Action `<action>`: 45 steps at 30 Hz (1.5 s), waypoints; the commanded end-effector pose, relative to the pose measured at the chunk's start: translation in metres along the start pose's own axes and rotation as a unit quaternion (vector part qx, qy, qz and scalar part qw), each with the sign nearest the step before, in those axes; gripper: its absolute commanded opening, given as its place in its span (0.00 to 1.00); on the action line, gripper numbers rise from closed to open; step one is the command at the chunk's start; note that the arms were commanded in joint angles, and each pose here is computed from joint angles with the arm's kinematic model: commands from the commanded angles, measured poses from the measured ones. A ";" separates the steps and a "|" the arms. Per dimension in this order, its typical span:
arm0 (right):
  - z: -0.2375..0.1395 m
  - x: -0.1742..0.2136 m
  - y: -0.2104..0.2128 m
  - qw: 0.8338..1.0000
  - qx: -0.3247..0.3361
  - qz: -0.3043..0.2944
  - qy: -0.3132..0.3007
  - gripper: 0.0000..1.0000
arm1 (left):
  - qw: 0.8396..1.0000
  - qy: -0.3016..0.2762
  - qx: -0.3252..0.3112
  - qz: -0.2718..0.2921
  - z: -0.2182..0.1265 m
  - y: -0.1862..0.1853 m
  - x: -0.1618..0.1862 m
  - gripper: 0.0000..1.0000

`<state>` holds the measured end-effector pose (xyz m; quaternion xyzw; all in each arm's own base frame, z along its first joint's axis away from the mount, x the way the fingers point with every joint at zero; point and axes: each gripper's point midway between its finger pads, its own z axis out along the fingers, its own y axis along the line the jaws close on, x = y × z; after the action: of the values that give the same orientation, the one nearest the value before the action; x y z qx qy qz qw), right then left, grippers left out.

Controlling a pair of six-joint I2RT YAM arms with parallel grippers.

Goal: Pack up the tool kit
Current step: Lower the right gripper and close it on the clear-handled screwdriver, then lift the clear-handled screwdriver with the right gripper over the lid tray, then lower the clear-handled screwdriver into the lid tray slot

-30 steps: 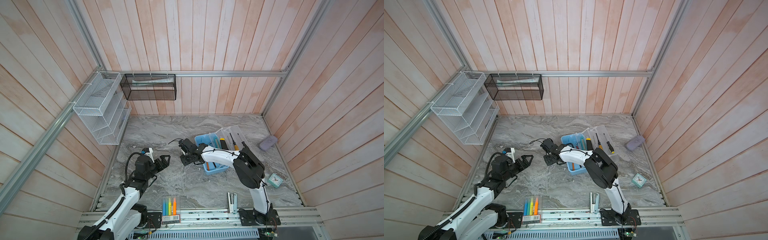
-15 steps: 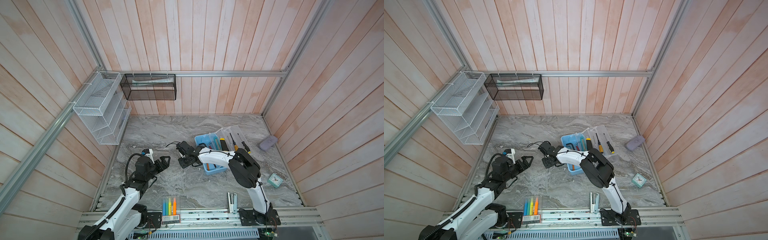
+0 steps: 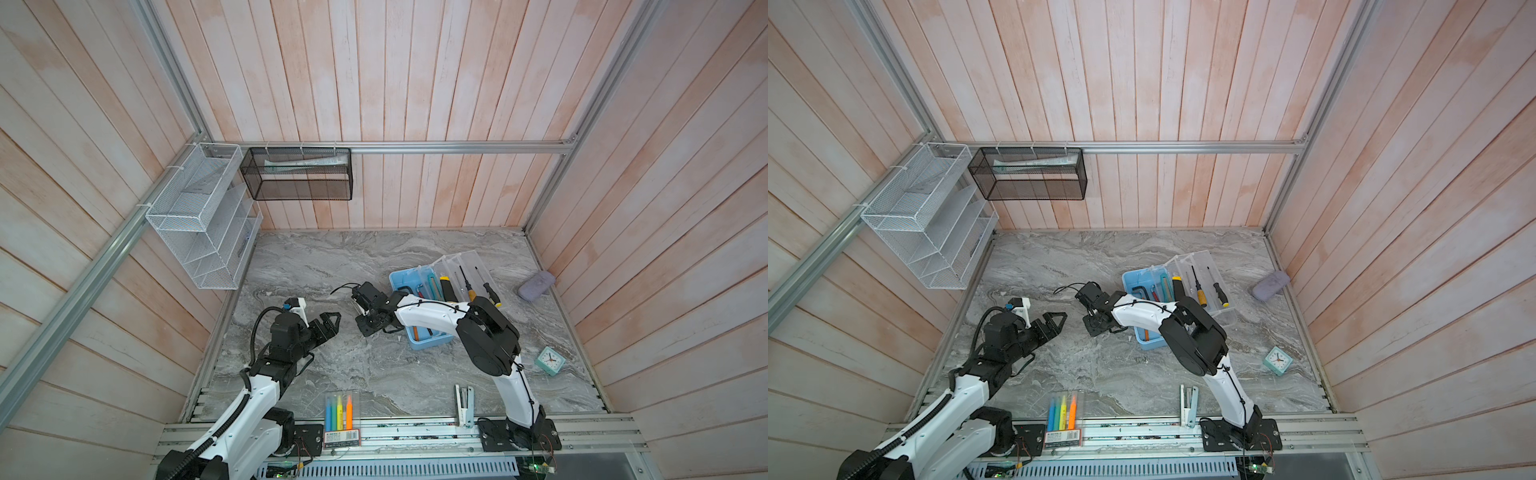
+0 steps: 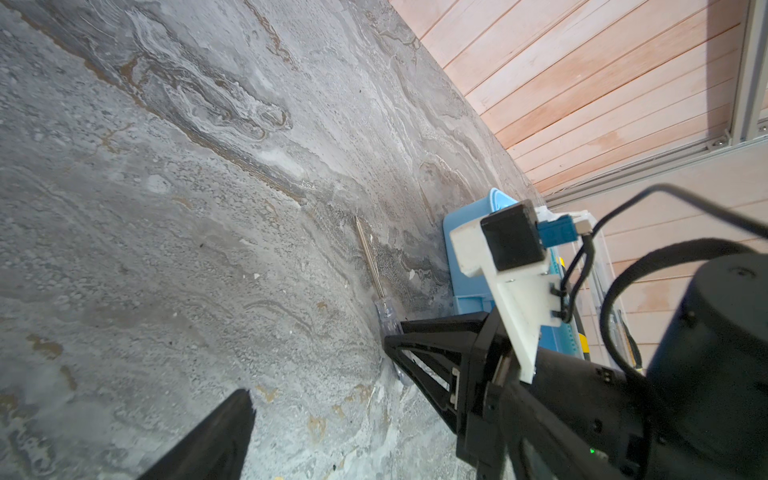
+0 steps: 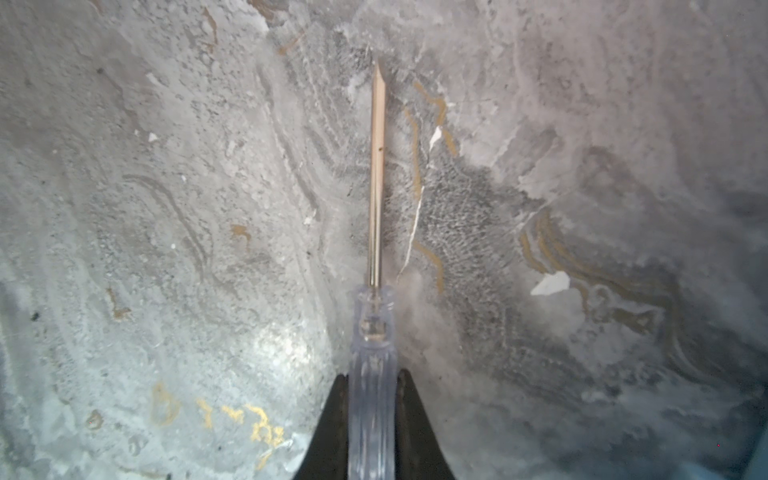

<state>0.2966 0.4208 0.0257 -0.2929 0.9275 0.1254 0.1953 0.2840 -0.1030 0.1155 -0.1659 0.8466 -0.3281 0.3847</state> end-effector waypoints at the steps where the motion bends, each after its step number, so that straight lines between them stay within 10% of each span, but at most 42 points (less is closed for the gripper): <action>1: 0.004 0.015 0.000 0.999 0.003 -0.010 0.030 0.00 | 1.000 -0.007 0.009 0.004 0.000 -0.004 -0.005 0.95; 15: -0.090 -0.037 -0.003 0.997 -0.002 -0.025 -0.067 0.00 | 1.000 -0.019 0.005 0.008 -0.004 -0.005 -0.009 0.94; 31: -0.210 -0.031 -0.179 0.957 0.275 -0.006 -0.092 0.00 | 1.000 -0.015 0.010 0.006 -0.001 -0.004 -0.007 0.94; 45: -0.252 0.025 -0.290 0.924 0.362 0.105 -0.060 0.00 | 1.000 -0.003 0.007 0.002 0.005 0.000 -0.002 0.94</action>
<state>0.3815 0.1009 0.2043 -0.1041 0.9215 -0.1786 0.3288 0.2861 -0.1033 0.1119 -0.1670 0.8484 -0.3268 0.3816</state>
